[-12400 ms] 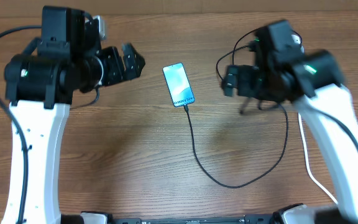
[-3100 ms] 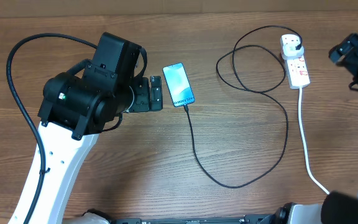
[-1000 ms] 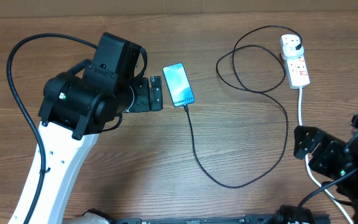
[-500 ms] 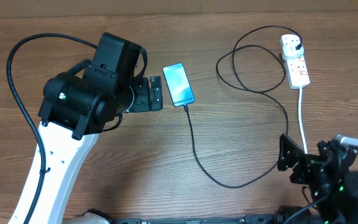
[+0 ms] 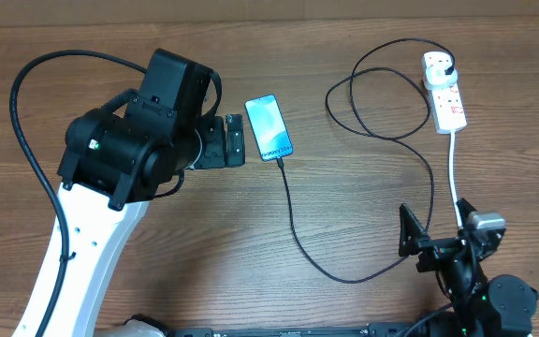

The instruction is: Plug charger to phone and switch on socket

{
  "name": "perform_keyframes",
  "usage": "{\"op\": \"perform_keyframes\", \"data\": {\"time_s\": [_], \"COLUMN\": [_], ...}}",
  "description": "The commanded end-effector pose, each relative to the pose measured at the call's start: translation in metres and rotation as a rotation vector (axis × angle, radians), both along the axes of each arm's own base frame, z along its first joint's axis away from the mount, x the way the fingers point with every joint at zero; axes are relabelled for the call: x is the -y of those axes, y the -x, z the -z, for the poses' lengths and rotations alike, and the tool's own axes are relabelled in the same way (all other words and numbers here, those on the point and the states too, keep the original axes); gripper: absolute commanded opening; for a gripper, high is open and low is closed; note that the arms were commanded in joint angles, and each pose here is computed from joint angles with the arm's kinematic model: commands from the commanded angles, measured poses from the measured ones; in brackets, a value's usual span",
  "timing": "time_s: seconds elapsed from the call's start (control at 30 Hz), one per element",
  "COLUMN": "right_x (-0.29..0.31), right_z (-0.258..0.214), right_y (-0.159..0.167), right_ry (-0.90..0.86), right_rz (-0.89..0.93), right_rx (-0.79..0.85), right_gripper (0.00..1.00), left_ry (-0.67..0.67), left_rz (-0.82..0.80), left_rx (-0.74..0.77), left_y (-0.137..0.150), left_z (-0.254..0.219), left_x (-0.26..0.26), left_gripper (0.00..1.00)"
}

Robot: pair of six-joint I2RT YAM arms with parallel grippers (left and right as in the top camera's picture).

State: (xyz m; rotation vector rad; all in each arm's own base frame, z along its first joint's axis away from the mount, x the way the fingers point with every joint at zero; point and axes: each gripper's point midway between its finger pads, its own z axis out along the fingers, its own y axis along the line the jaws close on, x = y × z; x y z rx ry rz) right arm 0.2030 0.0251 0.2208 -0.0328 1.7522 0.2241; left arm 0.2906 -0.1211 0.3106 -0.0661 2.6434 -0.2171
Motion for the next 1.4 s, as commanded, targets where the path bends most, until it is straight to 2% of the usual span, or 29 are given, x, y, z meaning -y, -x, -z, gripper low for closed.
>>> {"op": "perform_keyframes", "data": {"time_s": [0.0, 0.33, 0.8, 1.37], "right_x": [-0.012, -0.013, -0.016, -0.014], "right_z": [0.007, 0.006, 0.024, 0.046], "right_y": [-0.005, -0.027, -0.036, -0.038], "right_ry": [0.014, 0.031, 0.095, 0.122], "right_rz": [-0.070, -0.082, -0.104, -0.094], "right_rx": [0.042, 0.214, 0.290, 0.204], "right_gripper": [1.00, 1.00, 1.00, 1.00], "left_ry": [-0.013, -0.013, -0.013, -0.013], "left_rz": [-0.010, -0.010, -0.010, -0.010], "left_rx": [-0.001, -0.001, -0.001, -0.001], "left_y": [-0.001, -0.001, -0.001, -0.001], "left_z": [0.002, 0.002, 0.002, 0.002], "left_x": [-0.001, -0.001, -0.001, -0.001], "left_gripper": [1.00, 1.00, 1.00, 1.00]}}
